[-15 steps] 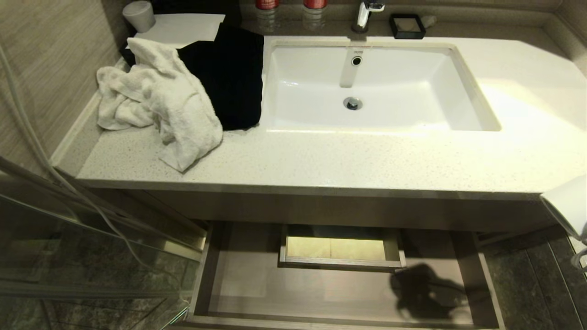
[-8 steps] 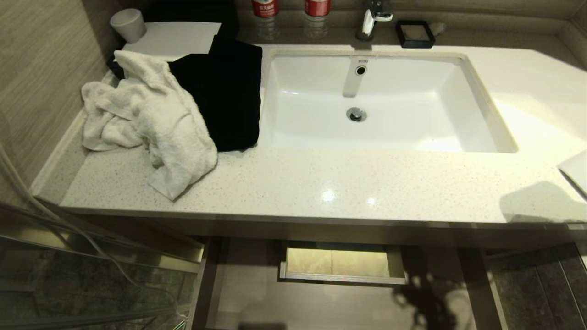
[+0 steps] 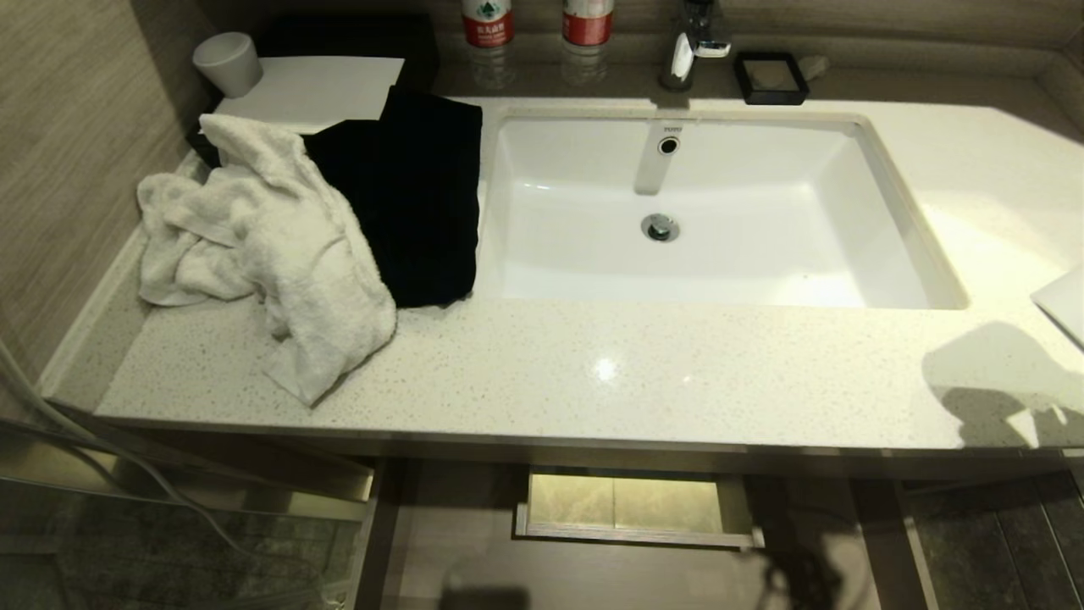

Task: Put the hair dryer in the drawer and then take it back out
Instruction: Place it on the countertop

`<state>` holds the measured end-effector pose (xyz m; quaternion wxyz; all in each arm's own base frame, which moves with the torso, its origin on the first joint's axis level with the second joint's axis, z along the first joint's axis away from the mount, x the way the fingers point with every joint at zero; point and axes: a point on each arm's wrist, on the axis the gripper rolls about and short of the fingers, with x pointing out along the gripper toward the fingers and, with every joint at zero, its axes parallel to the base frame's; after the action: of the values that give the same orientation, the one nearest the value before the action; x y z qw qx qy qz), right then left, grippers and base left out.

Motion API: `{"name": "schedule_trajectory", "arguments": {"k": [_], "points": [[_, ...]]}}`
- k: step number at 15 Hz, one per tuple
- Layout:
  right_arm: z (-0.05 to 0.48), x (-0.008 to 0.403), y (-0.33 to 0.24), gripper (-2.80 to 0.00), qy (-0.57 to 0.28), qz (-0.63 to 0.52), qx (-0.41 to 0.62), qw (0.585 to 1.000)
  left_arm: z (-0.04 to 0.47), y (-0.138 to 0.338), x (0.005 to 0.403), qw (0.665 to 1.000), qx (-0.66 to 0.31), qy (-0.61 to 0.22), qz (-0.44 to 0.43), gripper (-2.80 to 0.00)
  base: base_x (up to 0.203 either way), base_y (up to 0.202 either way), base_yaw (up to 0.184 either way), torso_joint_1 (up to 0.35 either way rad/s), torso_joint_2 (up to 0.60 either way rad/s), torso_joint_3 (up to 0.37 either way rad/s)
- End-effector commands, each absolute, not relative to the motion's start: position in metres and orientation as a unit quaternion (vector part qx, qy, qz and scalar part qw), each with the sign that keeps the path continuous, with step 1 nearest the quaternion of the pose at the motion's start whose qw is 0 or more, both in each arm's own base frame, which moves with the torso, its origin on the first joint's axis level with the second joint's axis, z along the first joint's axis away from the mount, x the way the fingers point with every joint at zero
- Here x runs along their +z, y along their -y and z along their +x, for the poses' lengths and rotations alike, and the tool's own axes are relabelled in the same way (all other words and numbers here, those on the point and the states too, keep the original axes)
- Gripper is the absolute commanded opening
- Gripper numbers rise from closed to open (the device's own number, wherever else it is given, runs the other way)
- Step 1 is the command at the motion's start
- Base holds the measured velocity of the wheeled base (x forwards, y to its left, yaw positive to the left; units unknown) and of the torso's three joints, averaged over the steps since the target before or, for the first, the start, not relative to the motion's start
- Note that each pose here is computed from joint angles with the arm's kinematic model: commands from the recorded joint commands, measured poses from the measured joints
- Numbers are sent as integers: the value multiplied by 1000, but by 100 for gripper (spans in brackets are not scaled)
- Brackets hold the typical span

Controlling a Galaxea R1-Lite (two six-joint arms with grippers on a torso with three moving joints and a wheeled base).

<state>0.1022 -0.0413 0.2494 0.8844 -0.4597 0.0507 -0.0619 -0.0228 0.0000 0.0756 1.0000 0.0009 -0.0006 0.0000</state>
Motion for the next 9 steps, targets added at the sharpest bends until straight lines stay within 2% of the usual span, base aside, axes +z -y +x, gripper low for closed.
{"name": "schedule_trajectory", "arguments": {"k": [1, 9], "points": [[119, 240, 51, -280, -87, -444, -48, 890, -23, 0, 76, 1000, 0, 1, 1, -280, 0, 0, 0, 0, 0, 0], [179, 243, 96, -280, -153, -423, -46, 892, -23, 0, 76, 1000, 0, 2, 1, -280, 0, 0, 0, 0, 0, 0]]}}
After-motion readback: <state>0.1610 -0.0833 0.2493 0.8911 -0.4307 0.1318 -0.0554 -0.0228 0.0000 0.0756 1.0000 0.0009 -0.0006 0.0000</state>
